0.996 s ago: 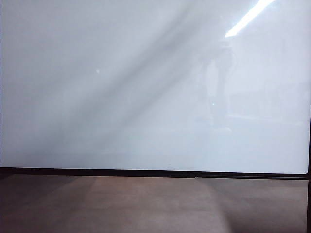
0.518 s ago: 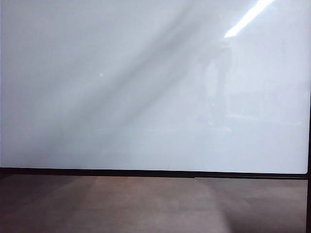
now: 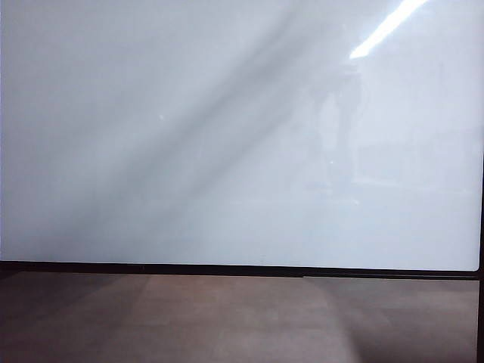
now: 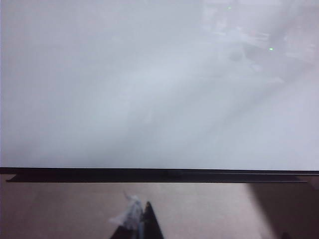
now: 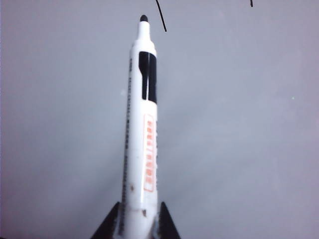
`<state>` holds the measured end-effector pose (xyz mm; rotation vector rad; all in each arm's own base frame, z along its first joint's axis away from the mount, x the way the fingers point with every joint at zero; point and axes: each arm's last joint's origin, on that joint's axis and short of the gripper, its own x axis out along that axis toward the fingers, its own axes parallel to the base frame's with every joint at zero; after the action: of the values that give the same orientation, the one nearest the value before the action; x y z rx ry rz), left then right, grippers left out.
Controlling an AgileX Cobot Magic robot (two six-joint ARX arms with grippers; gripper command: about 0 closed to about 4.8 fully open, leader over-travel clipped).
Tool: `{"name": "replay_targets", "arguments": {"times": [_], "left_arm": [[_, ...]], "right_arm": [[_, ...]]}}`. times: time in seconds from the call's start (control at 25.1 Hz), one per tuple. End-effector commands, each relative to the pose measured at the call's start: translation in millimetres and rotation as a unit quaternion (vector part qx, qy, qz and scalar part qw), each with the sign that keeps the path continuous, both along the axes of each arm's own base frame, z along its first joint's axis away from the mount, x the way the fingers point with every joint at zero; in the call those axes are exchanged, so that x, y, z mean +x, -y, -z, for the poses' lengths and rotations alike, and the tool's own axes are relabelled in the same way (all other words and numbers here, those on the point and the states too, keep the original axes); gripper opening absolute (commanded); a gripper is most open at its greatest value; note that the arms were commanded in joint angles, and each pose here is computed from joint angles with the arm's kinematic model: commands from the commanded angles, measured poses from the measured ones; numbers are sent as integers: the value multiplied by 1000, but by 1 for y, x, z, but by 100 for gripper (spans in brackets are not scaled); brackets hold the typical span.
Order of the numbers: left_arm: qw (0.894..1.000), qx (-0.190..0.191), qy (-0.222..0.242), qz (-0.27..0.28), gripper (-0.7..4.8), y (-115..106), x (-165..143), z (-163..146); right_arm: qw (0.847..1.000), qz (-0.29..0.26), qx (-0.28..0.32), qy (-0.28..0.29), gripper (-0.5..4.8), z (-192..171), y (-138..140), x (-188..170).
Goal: Reach to the right to find the marker pen, pick it up, and write the number 17 on the whiteboard.
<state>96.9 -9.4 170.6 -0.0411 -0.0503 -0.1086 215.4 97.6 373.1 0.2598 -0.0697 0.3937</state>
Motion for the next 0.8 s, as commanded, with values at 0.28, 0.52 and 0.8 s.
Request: {"name": "replay_targets", "arguments": {"times": [0.28,0.52,0.8], "left_arm": [[999,1,6,-33,-5,-7,0,-1],[999,1,6,-48,-5,-10,0,-1],[999,1,6,-48,-5,-10,0,-1]], "right_arm": [[1000,0,-13,3,-4,2,2,-5],[1000,1,-19,-5,-4,28,8,-17],[999,23,-22,-16,-4,61,19,-39]]}}
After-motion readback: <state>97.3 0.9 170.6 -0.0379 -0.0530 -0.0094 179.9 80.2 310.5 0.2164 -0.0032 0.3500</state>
